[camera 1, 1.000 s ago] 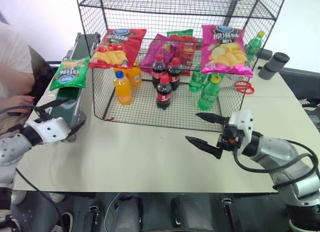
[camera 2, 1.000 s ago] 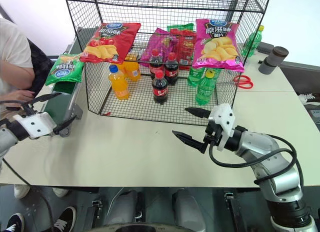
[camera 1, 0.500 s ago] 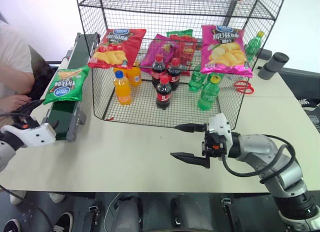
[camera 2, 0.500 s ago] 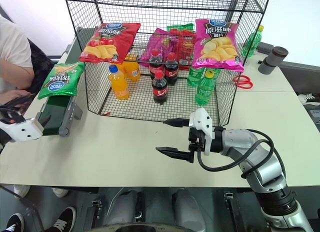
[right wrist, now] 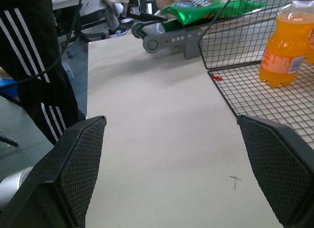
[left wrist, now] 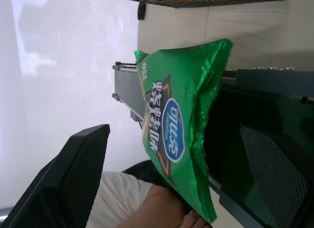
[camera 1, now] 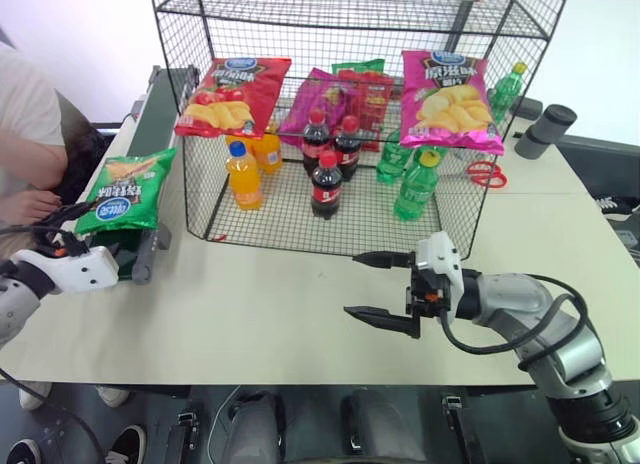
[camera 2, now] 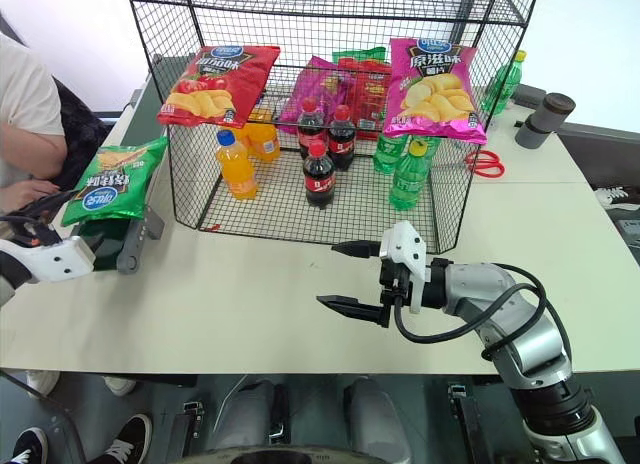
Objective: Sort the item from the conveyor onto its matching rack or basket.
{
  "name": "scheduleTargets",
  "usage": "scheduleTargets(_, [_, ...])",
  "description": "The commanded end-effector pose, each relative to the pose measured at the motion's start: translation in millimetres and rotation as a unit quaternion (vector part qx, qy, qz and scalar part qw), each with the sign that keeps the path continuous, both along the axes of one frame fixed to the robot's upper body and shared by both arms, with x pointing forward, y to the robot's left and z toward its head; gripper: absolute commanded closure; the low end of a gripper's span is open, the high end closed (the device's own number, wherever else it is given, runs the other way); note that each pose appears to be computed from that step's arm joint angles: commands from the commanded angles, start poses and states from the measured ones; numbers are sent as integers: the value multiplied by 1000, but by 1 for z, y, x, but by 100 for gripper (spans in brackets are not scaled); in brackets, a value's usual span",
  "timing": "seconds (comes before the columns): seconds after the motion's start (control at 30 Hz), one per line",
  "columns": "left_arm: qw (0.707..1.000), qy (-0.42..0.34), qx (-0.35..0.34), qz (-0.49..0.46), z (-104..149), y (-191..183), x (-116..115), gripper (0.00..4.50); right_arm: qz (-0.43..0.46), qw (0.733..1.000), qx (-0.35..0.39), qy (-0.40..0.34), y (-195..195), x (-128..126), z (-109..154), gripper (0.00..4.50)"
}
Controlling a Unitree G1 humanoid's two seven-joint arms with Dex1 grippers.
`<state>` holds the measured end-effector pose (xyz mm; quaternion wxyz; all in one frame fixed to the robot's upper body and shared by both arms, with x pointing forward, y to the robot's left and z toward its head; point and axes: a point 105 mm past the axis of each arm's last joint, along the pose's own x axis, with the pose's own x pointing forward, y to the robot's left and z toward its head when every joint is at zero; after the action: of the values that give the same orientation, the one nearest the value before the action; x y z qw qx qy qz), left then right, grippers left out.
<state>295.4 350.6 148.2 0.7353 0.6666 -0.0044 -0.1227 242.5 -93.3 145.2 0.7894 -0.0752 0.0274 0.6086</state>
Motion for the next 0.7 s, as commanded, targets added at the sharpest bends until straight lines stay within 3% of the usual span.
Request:
scheduleTargets(0.03, [1000,-7,-3,0,5,-1,2,0,27,1000,6,-6,5,-11,11,4])
scheduleTargets(0.57, [999,25,-23,5,-12,1,4,0,22,999,26,6,4,-12,22,4])
scheduleTargets(0.67, [1000,19,-17,1,-10,-2,8,79,13,1000,25,-2,2,-9,24,0])
scheduleTargets(0.7, [1000,19,-17,2,-9,-2,8,124,12,1000,26,-3,1,-9,25,0])
